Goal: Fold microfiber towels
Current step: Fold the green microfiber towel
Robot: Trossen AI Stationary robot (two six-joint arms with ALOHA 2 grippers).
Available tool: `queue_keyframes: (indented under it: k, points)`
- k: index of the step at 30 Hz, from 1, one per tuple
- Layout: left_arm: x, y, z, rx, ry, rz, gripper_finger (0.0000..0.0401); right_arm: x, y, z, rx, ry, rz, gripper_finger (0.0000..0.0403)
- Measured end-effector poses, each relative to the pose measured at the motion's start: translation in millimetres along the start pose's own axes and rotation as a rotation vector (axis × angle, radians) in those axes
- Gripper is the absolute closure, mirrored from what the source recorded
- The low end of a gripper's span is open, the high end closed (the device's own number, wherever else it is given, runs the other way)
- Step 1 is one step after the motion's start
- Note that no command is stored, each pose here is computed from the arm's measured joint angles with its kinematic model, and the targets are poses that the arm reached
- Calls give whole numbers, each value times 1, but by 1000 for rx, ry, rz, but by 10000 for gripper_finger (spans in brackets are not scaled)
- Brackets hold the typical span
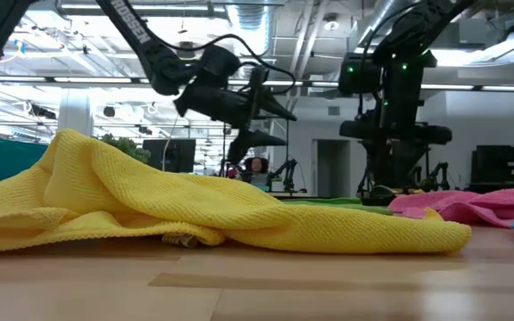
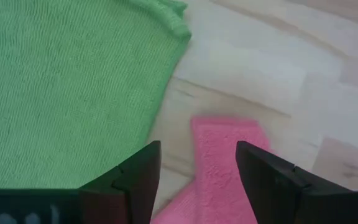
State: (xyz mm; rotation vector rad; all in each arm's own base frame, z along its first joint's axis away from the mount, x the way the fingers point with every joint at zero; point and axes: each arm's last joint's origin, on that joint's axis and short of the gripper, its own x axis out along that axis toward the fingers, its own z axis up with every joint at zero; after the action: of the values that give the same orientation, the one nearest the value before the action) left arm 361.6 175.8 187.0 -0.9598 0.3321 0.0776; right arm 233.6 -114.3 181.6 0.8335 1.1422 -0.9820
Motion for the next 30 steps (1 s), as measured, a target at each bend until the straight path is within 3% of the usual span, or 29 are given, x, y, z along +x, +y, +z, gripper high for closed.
queue_keyframes:
  k: [7, 12, 21, 26, 30]
  points:
    - [20, -4, 16, 8, 3, -49, 175, -6, -9, 8, -23, -14, 42, 168]
    - [26, -9, 25, 9, 12, -83, 175, -18, -17, -1, -28, -51, 109, 168]
    - [28, -12, 21, 2, 46, -96, 175, -20, -55, -52, 160, -141, 252, 168]
    - [32, -17, 15, 62, 65, -97, 175, -20, -54, -57, 252, -230, 373, 168]
    - [36, -12, 9, 74, 101, -89, 175, -13, -47, -55, 239, -240, 365, 168]
